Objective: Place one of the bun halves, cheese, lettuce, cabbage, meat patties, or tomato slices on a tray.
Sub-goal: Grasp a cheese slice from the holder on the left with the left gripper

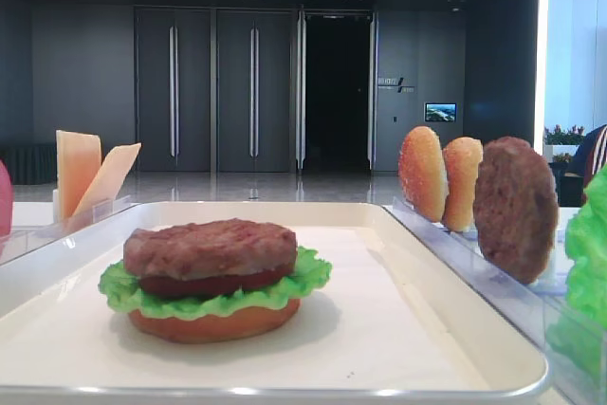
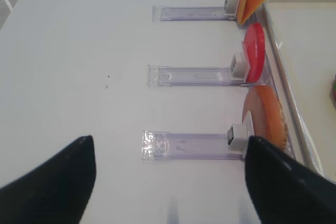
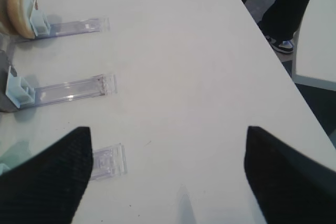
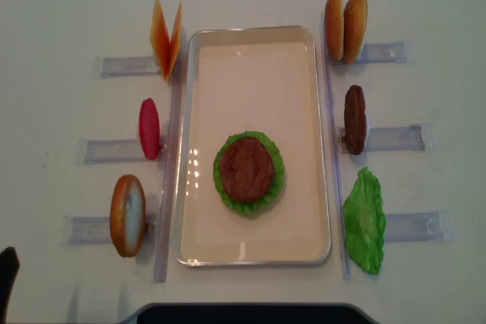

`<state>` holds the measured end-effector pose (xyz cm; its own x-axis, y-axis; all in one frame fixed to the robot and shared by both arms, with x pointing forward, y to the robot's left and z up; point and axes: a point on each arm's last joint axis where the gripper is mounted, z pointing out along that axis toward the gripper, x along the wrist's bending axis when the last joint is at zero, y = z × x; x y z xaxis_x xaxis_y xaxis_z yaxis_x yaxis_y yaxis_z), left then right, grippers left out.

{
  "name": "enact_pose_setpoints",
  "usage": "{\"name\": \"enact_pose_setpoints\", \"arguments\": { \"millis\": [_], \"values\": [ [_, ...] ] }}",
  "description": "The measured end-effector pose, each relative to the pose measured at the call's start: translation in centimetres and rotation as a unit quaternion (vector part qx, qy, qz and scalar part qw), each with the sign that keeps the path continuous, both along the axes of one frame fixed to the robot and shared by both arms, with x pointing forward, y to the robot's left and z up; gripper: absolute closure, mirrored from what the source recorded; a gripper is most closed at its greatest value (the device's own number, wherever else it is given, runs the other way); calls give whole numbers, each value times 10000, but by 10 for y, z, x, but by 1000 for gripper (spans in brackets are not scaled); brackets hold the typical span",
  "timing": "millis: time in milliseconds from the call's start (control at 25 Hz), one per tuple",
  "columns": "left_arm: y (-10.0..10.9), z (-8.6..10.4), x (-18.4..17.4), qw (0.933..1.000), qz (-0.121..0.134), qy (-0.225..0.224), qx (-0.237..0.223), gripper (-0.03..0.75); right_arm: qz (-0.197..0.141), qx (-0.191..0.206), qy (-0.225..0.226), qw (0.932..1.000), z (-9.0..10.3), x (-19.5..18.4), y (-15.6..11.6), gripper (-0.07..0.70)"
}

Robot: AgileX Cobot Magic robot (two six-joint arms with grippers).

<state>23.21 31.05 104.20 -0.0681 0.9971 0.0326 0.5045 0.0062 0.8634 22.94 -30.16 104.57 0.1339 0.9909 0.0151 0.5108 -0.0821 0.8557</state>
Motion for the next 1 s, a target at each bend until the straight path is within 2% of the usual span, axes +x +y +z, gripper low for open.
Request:
{"name": "enact_pose_setpoints", "arguments": {
  "millis": [520,640,800,1000],
  "values": [
    [0,0,0,10000,0,0,0,24,0,0,0,10000,0,0,0,44],
    [1,0,2,9998,123,65,-112,24,0,0,0,10000,0,0,0,44],
    [1,6,16,9958,371,756,-371,24,0,0,0,10000,0,0,0,44],
    [0,20,44,9814,570,1765,-496,24,0,0,0,10000,0,0,0,44]
  ]
}}
